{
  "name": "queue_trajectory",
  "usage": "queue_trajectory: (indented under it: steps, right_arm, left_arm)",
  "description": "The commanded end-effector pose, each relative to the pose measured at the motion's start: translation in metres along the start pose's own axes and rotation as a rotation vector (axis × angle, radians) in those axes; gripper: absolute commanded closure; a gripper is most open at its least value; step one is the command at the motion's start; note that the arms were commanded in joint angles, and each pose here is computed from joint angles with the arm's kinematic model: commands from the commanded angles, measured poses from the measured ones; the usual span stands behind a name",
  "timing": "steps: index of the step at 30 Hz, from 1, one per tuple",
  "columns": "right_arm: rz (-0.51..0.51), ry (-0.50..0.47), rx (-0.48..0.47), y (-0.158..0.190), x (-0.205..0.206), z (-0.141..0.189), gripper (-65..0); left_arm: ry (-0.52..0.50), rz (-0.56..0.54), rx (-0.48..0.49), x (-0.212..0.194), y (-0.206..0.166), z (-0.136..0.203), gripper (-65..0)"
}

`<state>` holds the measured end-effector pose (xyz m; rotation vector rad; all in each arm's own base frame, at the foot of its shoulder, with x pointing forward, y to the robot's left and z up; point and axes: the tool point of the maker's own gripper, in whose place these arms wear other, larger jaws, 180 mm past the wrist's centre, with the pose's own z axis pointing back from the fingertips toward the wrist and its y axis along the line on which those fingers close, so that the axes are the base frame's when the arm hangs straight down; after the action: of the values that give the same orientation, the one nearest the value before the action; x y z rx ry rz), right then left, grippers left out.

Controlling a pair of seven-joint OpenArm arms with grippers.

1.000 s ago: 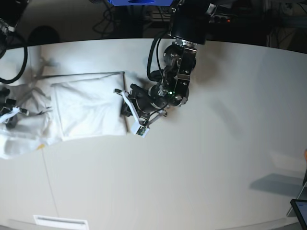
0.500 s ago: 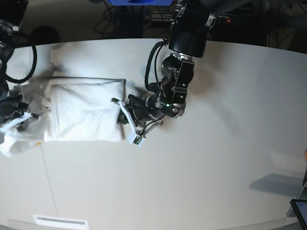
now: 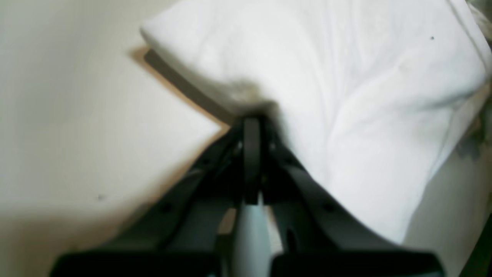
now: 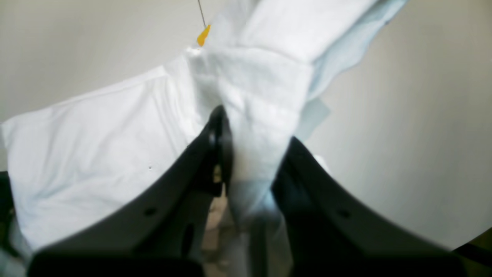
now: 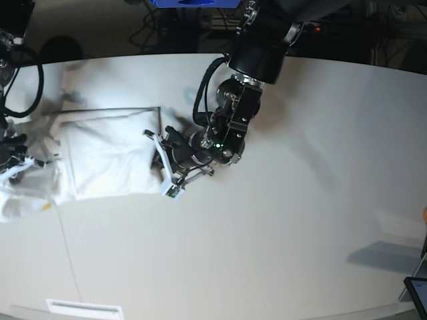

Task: Fold the T-shirt properly
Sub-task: 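Grasp the shirt bundle with the right gripper and lift it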

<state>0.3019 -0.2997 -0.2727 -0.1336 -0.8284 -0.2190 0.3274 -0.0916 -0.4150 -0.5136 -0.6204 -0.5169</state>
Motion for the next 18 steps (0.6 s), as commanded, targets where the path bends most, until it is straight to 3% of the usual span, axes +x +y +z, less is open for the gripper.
queue_trajectory:
  steps: [1, 9, 12, 18]
  right_arm:
    - [0.018, -0.073, -0.016, -0.004, 0.021, 0.007, 0.0]
    - [0.084, -0.101, 0.0, 0.008, 0.025, 0.005, 0.0]
    - [0.097, -0.102, -0.045, 0.014, 0.017, 0.001, 0.0]
    - [0.265, -0.135, -0.11, 0.038, 0.003, -0.005, 0.0]
  left_arm:
    - [0.033, -0.016, 0.007, -0.002, 0.0, -0.001, 0.0]
    - [0.056, -0.011, 0.012, -0.005, 0.005, -0.005, 0.0]
    - [0.058, -0.01, 0.012, -0.006, 0.006, -0.005, 0.0]
    - [0.057, -0.009, 0.013, -0.005, 0.006, -0.005, 0.0]
